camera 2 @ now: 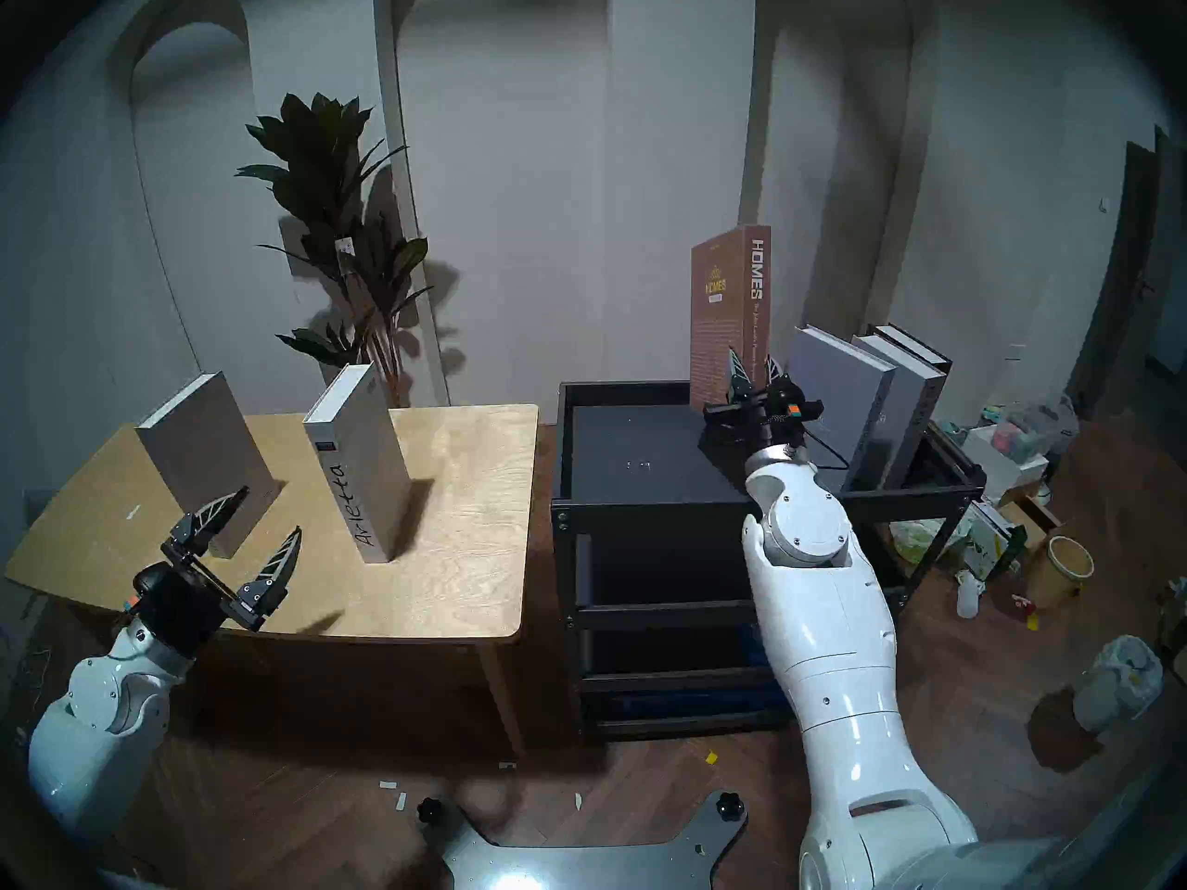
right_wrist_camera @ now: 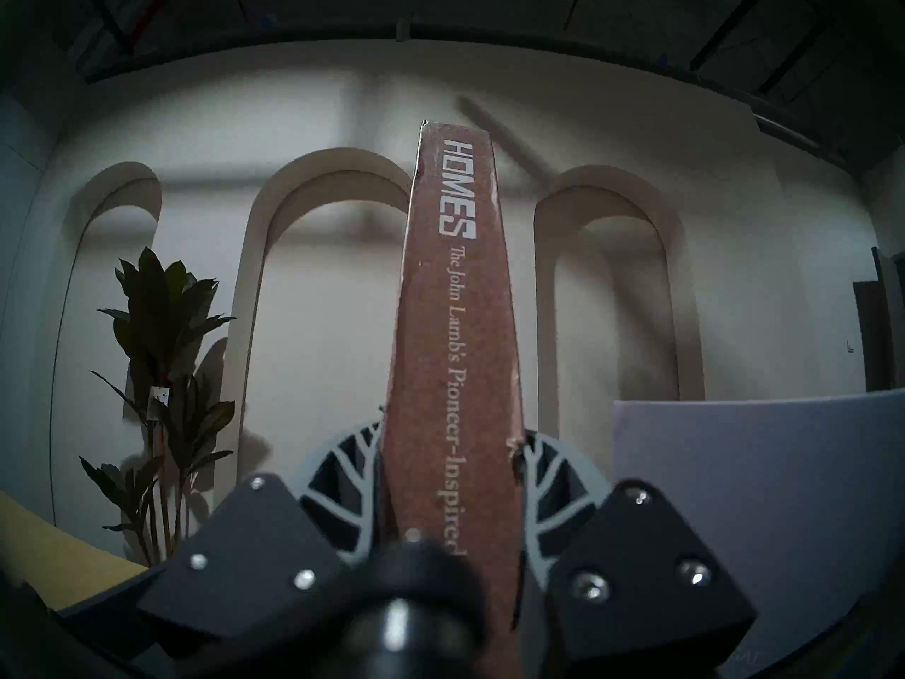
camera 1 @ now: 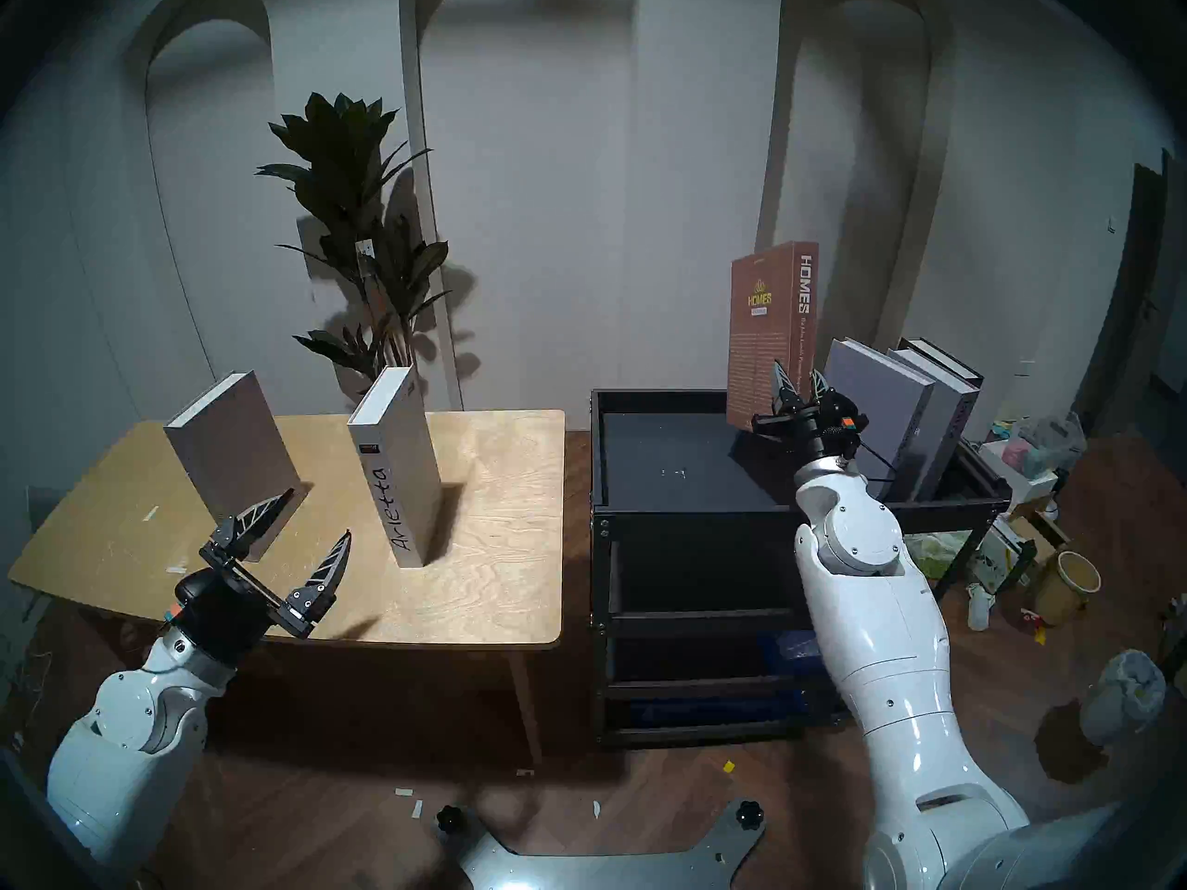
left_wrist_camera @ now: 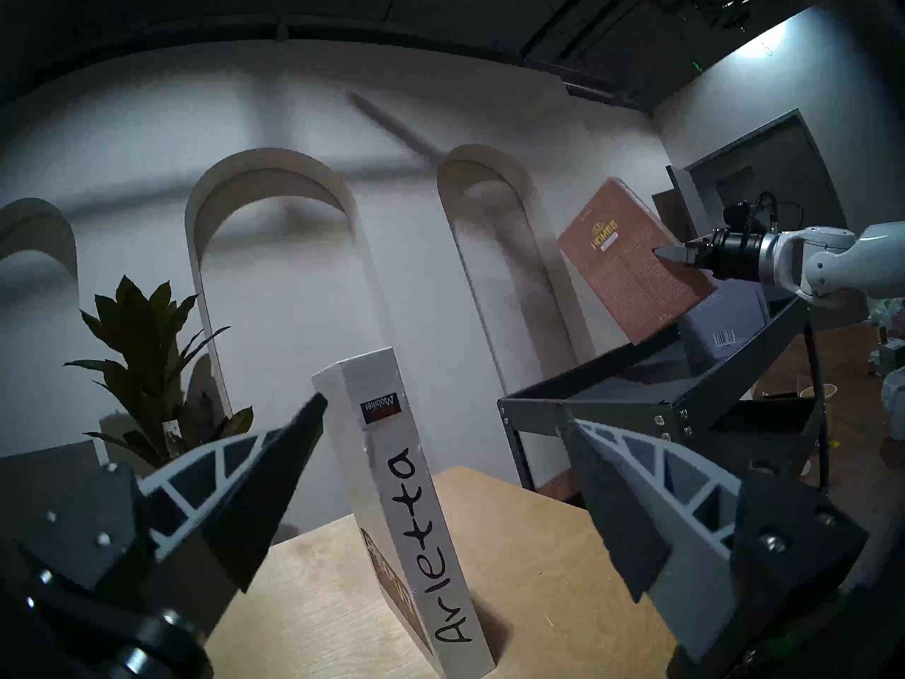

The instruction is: Move the books from the display table onto the shelf, standing them upright with spines facing out and tallest at one end

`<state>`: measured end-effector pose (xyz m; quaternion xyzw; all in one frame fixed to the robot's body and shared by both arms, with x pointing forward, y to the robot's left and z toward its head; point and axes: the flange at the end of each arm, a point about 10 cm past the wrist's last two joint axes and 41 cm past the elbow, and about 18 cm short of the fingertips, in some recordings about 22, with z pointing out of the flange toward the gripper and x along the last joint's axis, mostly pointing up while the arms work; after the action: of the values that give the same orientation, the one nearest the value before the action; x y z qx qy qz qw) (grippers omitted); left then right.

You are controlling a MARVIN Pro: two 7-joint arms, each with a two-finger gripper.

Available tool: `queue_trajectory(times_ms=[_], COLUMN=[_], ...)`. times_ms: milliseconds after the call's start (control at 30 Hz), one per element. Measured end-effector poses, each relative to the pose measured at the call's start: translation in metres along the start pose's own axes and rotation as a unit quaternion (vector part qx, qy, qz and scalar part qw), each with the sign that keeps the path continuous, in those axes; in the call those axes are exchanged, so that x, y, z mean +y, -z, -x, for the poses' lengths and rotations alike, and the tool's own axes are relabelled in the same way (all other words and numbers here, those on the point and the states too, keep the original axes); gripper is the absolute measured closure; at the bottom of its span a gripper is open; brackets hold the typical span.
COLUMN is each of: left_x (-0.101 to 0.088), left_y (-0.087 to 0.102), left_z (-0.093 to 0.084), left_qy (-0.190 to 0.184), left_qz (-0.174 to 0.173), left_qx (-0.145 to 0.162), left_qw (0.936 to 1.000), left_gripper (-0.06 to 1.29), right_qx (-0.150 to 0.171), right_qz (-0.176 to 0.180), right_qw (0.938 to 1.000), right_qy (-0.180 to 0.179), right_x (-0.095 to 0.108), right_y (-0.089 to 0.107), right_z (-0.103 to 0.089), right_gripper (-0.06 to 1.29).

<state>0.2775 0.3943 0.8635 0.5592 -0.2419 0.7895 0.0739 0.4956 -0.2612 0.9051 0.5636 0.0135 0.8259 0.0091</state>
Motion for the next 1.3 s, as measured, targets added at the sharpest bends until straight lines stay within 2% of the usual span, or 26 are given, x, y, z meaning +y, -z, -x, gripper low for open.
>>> queue_trajectory(times_ms=[200, 400, 567, 733, 867, 1067, 1300], left_x=[-0.003, -0.006, -0.008, -0.010, -0.009, -0.002, -0.002], left_y=[-0.002, -0.002, -0.002, -0.001, 0.000, -0.002, -0.003], left_z=[-0.003, -0.005, -0.004, -0.003, 0.002, 0.009, 0.012], left_qy=[-0.001, -0.001, 0.000, 0.001, 0.004, 0.014, 0.013], left_qz=[-0.003, -0.008, -0.011, -0.014, -0.015, -0.013, -0.015], left_qx=[0.010, 0.016, 0.018, 0.019, 0.018, 0.016, 0.016], left_qw=[0.9999, 0.9998, 0.9998, 0.9997, 0.9997, 0.9997, 0.9997], left_gripper=[-0.01, -0.01, -0.01, -0.01, -0.01, -0.01, -0.01], right_qx=[-0.020, -0.036, -0.052, -0.059, -0.072, -0.096, -0.117], right_qz=[-0.034, -0.073, -0.091, -0.089, -0.077, -0.063, -0.058], right_qw=[0.9992, 0.9964, 0.9939, 0.9936, 0.9941, 0.9933, 0.9914], right_qy=[0.010, 0.024, 0.035, 0.038, 0.029, 0.015, 0.012], right_x=[0.001, 0.002, 0.017, 0.036, 0.049, 0.054, 0.055], right_y=[-0.010, -0.026, -0.032, -0.029, -0.018, -0.004, 0.005], right_z=[0.004, -0.006, -0.016, -0.023, -0.019, -0.005, 0.013], right_gripper=[0.85, 0.85, 0.85, 0.85, 0.85, 0.85, 0.85])
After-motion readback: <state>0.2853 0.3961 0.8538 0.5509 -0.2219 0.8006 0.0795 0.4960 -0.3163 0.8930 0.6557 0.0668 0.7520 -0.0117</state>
